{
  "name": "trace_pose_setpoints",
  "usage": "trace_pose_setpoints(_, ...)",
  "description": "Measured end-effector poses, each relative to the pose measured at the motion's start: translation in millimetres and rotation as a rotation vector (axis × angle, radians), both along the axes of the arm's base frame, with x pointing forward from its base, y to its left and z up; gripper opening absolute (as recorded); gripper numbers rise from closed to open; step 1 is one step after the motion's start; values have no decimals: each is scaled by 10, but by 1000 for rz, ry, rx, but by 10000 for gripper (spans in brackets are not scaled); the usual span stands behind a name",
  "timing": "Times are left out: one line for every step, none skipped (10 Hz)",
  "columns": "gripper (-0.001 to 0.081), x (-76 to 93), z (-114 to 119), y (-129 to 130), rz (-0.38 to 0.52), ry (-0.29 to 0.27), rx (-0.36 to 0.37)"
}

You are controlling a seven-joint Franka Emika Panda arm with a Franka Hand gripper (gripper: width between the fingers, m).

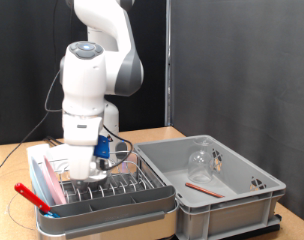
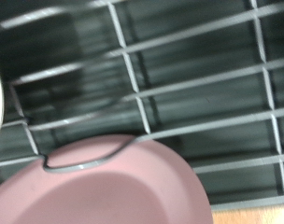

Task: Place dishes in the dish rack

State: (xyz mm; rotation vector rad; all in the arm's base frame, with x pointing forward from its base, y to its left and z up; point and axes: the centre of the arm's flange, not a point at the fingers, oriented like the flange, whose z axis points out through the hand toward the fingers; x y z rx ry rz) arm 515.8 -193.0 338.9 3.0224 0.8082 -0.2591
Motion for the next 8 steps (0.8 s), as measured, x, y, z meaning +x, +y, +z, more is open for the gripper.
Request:
trace_pose_setpoints(808, 2, -4, 100, 50, 41, 37)
trace_pose_setpoints(808, -22, -13, 209, 97, 90, 73)
trace_pose_setpoints(808, -72, -34, 327, 141, 153, 111)
trace_pose_setpoints(808, -147, -56, 465, 187, 227, 145)
trace_pose_setpoints(808, -215, -61, 586, 223, 273, 164)
trace_pose_setpoints(808, -312, -85, 686, 254, 314, 178)
trace_pose_setpoints(808, -418, -110, 766, 275, 342, 179)
trace_pose_setpoints(808, -534, -146, 826, 287, 363, 174)
